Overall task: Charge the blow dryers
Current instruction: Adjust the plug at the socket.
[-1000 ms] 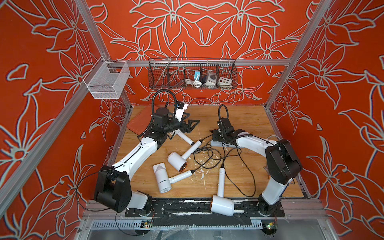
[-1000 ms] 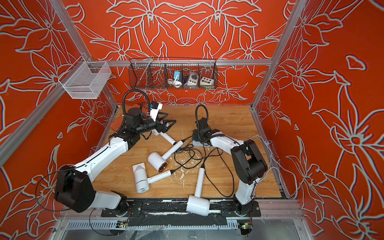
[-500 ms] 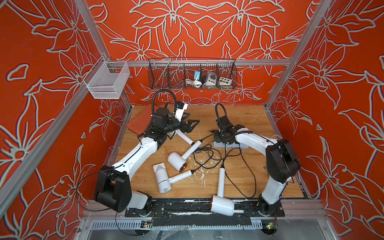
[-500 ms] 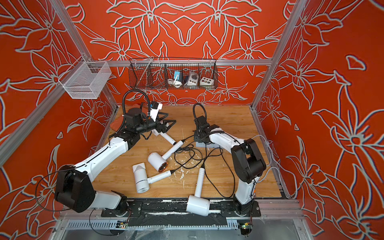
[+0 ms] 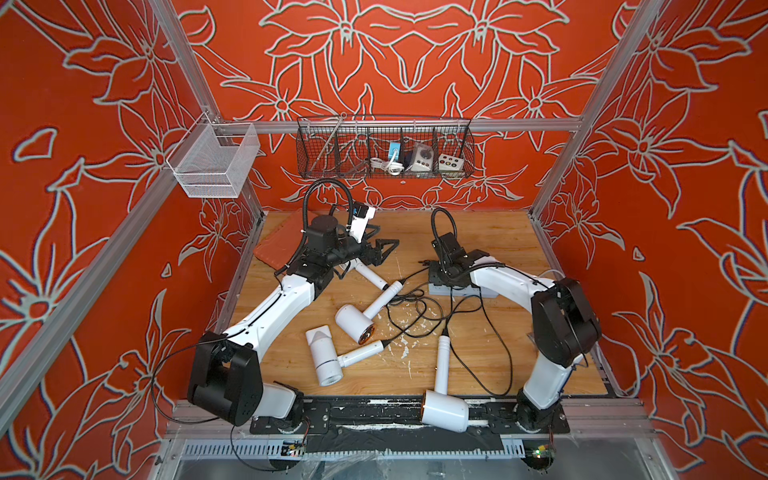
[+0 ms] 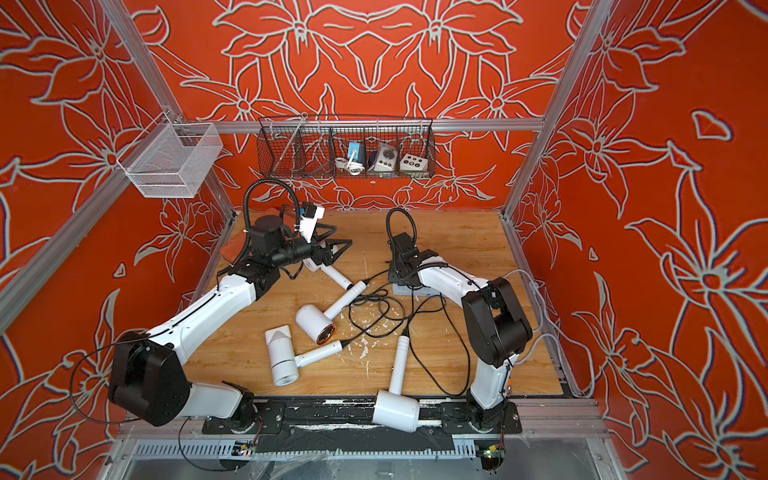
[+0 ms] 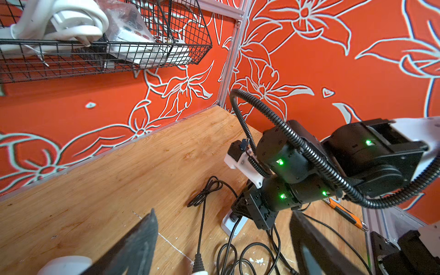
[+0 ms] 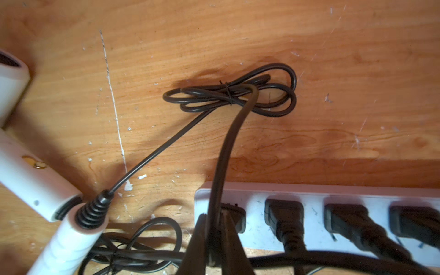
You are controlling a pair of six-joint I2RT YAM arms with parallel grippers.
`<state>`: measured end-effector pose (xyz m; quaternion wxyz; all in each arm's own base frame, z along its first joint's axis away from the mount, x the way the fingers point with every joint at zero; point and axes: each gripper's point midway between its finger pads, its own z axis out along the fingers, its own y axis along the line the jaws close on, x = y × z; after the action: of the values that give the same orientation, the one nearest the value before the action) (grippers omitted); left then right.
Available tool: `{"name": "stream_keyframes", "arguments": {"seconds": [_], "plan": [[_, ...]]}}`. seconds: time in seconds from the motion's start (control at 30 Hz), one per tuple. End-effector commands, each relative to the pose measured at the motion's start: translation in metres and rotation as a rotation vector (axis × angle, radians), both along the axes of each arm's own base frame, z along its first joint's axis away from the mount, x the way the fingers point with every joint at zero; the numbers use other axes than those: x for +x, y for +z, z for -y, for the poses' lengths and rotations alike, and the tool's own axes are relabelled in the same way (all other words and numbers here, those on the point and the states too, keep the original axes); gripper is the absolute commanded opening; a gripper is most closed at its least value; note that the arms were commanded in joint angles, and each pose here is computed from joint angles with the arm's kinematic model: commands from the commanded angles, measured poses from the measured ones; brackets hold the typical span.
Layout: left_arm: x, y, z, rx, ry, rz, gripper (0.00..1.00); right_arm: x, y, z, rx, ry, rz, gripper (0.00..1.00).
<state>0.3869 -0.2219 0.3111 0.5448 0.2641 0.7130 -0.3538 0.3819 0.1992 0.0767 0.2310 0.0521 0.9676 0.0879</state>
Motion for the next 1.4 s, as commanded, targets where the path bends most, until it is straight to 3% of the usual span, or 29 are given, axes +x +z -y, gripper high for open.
{"name": "stream_keyframes", "arguments": {"seconds": [0.0, 0.13, 0.2, 0.3, 0.4, 0.63, 0.83, 0.9, 1.03, 1.13, 1.37], "plan": [[-0.004, 0.012, -0.003, -0.018, -0.007, 0.038, 0.86, -0.07, -0.075, 0.053, -0.15, -0.118, -0.326, 0.0], [-0.004, 0.012, -0.003, -0.02, -0.007, 0.038, 0.86, -0.072, -0.069, 0.057, -0.145, -0.125, -0.3, 0.0], [-0.004, 0.012, -0.003, -0.021, -0.008, 0.037, 0.86, -0.065, -0.059, 0.061, -0.172, -0.112, -0.261, 0.06], [-0.004, 0.013, -0.003, -0.022, -0.01, 0.038, 0.86, -0.048, -0.04, 0.059, -0.199, -0.076, -0.209, 0.31], [-0.004, 0.012, -0.003, -0.021, -0.01, 0.037, 0.86, -0.029, -0.014, 0.056, -0.229, -0.041, -0.151, 0.45], [-0.005, 0.014, -0.004, -0.023, -0.01, 0.04, 0.86, 0.005, 0.052, 0.043, -0.212, 0.026, 0.016, 0.54], [-0.004, 0.013, -0.004, -0.021, -0.008, 0.04, 0.86, 0.003, 0.076, 0.035, -0.17, 0.08, 0.049, 0.63], [-0.004, 0.013, -0.004, -0.021, -0.007, 0.039, 0.86, -0.007, 0.08, 0.032, -0.129, 0.106, 0.059, 0.62], [-0.004, 0.013, -0.003, -0.023, -0.009, 0.038, 0.86, -0.043, 0.074, 0.019, -0.015, 0.16, 0.095, 0.44], [-0.004, 0.013, -0.003, -0.024, -0.011, 0.037, 0.86, -0.066, 0.066, 0.0, 0.09, 0.241, 0.155, 0.4], [-0.004, 0.011, -0.003, -0.025, -0.011, 0.033, 0.86, -0.067, 0.025, -0.01, 0.009, 0.27, 0.134, 0.36]]}}
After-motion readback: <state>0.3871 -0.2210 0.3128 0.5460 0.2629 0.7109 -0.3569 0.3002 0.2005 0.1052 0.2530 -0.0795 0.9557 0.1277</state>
